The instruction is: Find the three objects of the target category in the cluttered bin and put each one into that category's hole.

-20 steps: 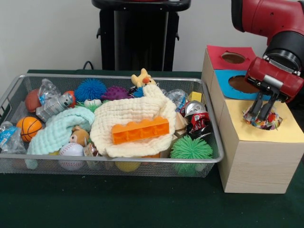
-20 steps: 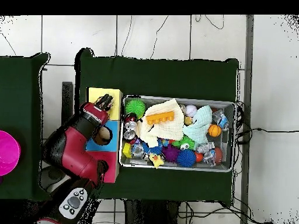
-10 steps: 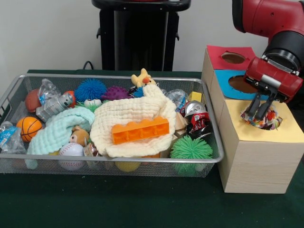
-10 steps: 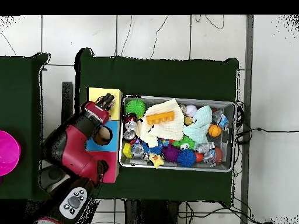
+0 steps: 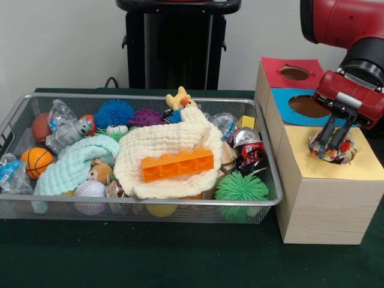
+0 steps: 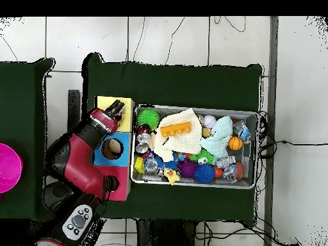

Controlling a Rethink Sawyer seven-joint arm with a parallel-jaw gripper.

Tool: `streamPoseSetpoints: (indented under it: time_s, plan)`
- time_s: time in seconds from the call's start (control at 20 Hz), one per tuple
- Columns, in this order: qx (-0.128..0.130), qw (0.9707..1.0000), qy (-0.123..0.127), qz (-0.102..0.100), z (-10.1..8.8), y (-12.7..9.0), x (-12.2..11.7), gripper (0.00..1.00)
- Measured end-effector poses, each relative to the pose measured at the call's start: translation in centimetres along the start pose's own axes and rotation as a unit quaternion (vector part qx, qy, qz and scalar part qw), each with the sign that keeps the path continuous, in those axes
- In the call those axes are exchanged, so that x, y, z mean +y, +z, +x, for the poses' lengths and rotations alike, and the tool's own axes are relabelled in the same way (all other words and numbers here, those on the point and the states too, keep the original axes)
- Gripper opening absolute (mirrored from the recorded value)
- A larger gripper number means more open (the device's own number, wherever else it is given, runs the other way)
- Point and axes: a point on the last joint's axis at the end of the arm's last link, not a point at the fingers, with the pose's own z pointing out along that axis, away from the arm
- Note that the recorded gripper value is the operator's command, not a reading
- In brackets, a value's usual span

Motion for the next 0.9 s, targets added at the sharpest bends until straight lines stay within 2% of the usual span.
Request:
streamPoseSetpoints:
  time_s: [0.65, 0.9]
  plan:
    - [-0.002, 1.0000, 0.004, 0.006, 0.6, -0.1, 0.4, 0.00]
    - [0.000, 0.9999, 0.007, 0.014, 1.0, 0.2, 0.2, 0.00]
